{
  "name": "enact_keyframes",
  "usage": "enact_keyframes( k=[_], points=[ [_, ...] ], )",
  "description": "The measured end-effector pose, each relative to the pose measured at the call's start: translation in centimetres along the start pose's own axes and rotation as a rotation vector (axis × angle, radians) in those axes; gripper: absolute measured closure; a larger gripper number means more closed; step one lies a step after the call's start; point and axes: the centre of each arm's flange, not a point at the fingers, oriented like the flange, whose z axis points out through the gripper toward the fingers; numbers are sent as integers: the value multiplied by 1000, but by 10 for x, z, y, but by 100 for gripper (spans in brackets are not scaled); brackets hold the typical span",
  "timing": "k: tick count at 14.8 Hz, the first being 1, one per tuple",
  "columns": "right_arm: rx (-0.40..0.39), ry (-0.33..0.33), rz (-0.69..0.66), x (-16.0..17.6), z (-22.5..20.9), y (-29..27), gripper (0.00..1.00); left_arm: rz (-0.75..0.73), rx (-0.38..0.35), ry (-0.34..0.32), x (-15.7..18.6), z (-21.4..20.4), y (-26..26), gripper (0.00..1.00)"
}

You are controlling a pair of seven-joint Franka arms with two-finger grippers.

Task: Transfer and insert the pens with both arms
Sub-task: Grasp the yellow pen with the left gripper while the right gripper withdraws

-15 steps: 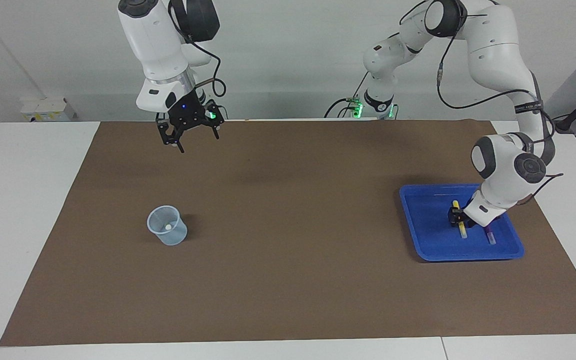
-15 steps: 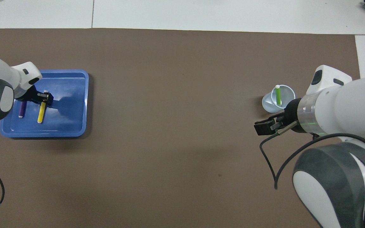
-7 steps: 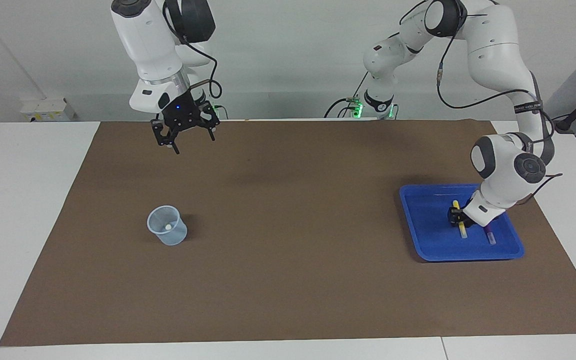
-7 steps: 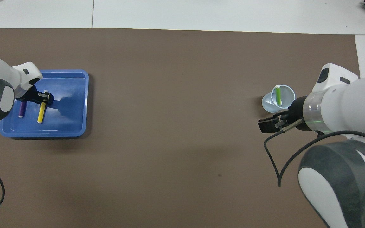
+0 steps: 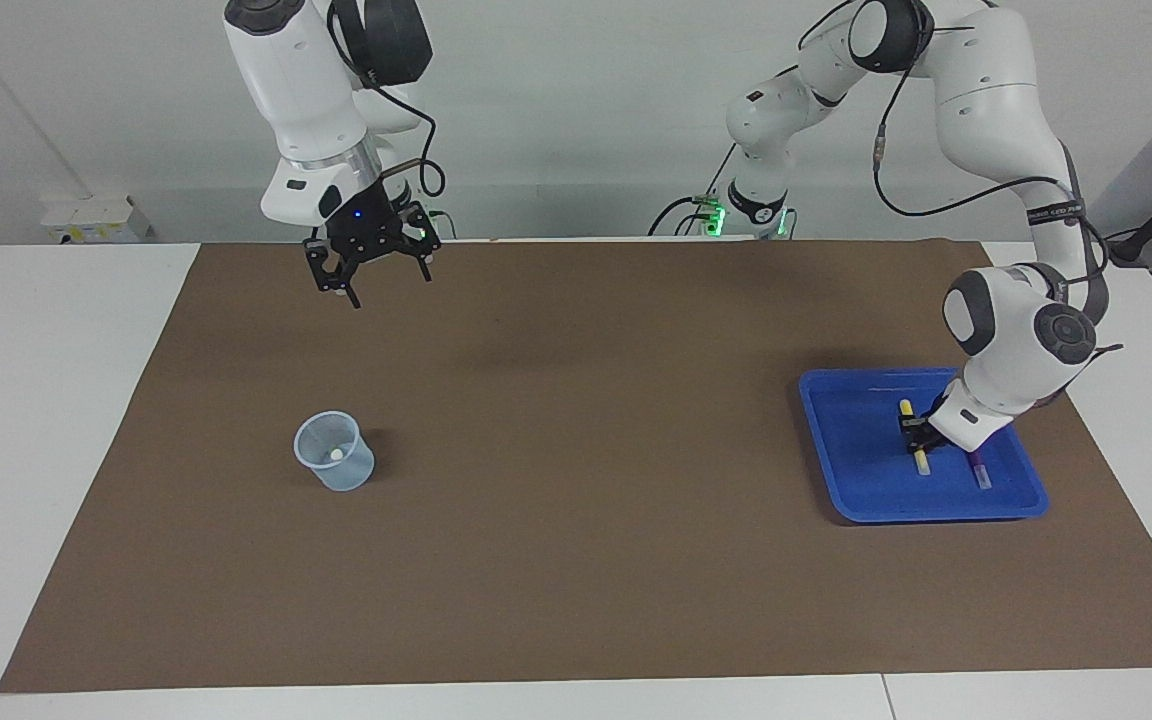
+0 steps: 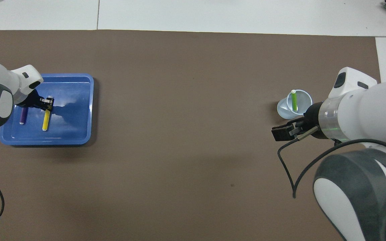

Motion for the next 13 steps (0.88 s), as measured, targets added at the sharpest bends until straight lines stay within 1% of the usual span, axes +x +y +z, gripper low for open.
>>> enact_keyframes(
  k=[2, 5, 10, 11, 13],
  points=[
    [0, 0, -1, 0, 0, -1, 0, -6, -10, 0, 0, 0, 0, 82],
    [0, 0, 0, 0, 0, 0, 0, -28, -44, -8, 0, -2, 1, 82],
    [0, 0, 4, 0, 0, 2, 0, -62, -101, -26, 6, -30, 0, 82],
    [0, 0, 5, 0, 0, 2, 0, -68, -120, -31, 6, -33, 2, 82],
    [0, 0, 6, -1, 0, 3, 0, -83, -185, -42, 8, -42, 13, 82]
  ],
)
